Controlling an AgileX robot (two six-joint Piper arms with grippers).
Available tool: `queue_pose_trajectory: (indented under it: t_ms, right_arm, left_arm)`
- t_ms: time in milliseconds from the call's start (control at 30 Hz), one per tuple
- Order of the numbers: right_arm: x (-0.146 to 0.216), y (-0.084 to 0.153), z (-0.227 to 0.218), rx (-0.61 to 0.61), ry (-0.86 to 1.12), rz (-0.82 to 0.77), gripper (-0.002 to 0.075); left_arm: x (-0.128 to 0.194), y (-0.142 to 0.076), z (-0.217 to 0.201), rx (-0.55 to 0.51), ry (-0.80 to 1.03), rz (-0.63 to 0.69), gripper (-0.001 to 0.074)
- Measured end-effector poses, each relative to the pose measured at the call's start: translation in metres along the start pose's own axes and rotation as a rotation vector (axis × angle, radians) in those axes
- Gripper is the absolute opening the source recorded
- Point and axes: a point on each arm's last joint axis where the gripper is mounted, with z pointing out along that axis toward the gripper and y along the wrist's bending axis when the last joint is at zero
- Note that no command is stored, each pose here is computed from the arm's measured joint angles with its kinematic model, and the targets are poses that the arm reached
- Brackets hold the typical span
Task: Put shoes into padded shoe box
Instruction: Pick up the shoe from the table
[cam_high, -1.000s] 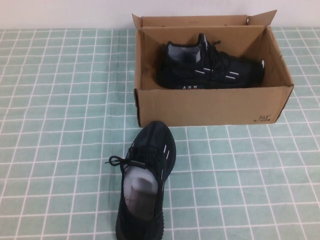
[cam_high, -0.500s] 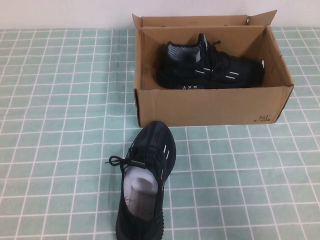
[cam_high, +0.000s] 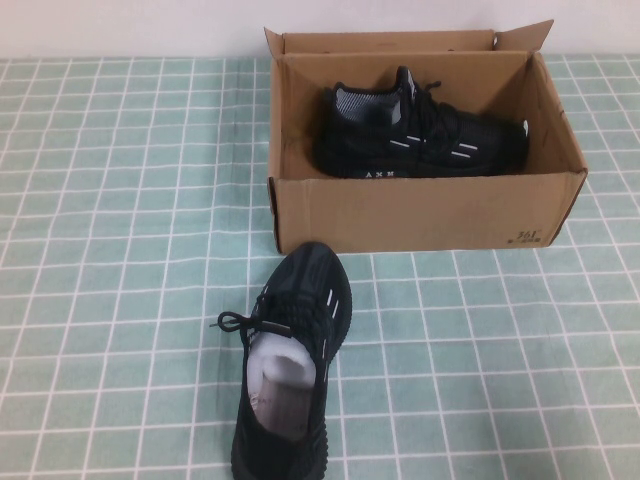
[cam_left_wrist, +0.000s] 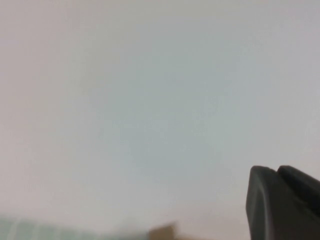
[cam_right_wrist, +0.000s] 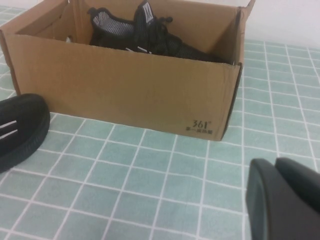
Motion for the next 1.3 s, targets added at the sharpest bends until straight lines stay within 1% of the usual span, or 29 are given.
queue_pose_trajectory:
  t_ms: [67, 167, 233, 367, 467, 567, 633, 700, 767, 933, 1133, 1300]
  right_arm:
    - [0.0, 0.0, 0.0, 0.001, 0.001, -0.004, -0.0006]
    - [0.0, 0.0, 0.0, 0.005, -0.003, -0.018, -0.0006]
    - [0.0, -0.001, 0.0, 0.01, -0.003, -0.036, -0.0006]
    - [0.0, -0.002, 0.0, 0.026, -0.005, -0.095, -0.0006]
    - [0.0, -0.003, 0.0, 0.033, -0.007, -0.122, -0.0006]
    - [0.0, -0.003, 0.0, 0.036, -0.007, -0.131, -0.0006]
    - [-0.001, -0.003, 0.0, 0.037, -0.007, -0.134, -0.0006]
    - [-0.001, -0.003, 0.0, 0.037, -0.007, -0.136, -0.0006]
    - [-0.001, -0.003, 0.0, 0.037, -0.007, -0.137, -0.0006]
    - [-0.001, -0.003, 0.0, 0.038, -0.007, -0.138, -0.0006]
    - [-0.001, -0.003, 0.0, 0.038, -0.007, -0.139, -0.0006]
    - [-0.001, -0.003, 0.0, 0.038, -0.007, -0.139, -0.0006]
  left_arm:
    - [0.002, 0.003, 0.011, -0.05, 0.069, 0.032, -0.0004]
    - [0.008, 0.007, 0.023, -0.095, 0.182, 0.122, -0.0004]
    - [0.013, 0.008, 0.03, -0.116, 0.28, 0.19, -0.0004]
    - [0.031, 0.008, 0.042, -0.133, 0.512, 0.273, -0.0004]
    - [0.05, 0.003, 0.049, -0.082, 0.709, 0.321, -0.0004]
    - [0.07, -0.008, 0.055, 0.039, 0.904, 0.4, -0.0004]
    - [0.08, -0.014, 0.06, 0.095, 0.972, 0.431, -0.0004]
    - [0.088, -0.016, 0.065, 0.123, 1.002, 0.459, -0.0004]
    - [0.094, -0.017, 0.069, 0.128, 1.025, 0.469, -0.0004]
    - [0.106, -0.017, 0.075, 0.108, 1.077, 0.432, -0.0004]
    - [0.121, -0.019, 0.091, 0.119, 1.053, 0.429, -0.0004]
    - [0.133, -0.018, 0.098, 0.118, 1.074, 0.427, -0.0004]
